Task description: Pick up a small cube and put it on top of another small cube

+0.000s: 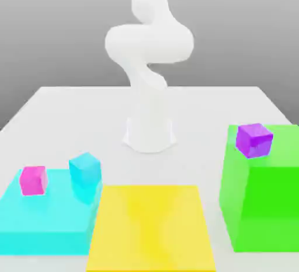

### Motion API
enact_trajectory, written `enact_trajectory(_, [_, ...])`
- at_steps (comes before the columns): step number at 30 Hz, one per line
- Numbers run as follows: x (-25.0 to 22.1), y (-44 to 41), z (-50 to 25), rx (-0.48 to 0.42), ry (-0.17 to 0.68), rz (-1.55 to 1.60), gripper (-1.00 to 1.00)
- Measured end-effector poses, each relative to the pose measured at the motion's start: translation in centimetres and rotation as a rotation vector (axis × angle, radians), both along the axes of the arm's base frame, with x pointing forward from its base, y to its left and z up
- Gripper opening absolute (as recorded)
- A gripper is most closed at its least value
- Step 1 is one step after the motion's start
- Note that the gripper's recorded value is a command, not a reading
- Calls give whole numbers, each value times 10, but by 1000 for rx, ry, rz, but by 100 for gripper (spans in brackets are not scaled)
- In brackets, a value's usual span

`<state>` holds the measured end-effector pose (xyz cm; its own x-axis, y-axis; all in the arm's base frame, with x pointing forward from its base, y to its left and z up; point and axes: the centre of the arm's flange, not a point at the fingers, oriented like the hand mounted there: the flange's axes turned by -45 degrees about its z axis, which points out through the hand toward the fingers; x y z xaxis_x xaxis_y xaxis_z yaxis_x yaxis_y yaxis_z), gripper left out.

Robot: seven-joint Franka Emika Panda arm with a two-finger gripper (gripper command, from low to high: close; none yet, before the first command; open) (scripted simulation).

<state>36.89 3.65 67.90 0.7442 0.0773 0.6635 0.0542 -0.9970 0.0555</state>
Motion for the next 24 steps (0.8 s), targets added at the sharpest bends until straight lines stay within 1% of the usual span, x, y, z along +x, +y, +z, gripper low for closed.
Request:
enact_trajectory(2, [16,49,-39,-44,78,76,0])
enact_trajectory(4, [22,99,-80,-83,154,154,0])
enact_trajectory(6, [18,149,-125,-126,232,236,0])
enact_trajectory(8, [5,197,-170,-170,306,318,0])
enact_trajectory(12, [-47,276,-259,-266,448,483,0])
enact_trajectory(17, [-146,337,-360,-390,609,673,0])
enact_trajectory(19, [-166,338,-391,-378,651,655,0])
enact_trajectory(24, [-200,327,-452,-295,740,530,0])
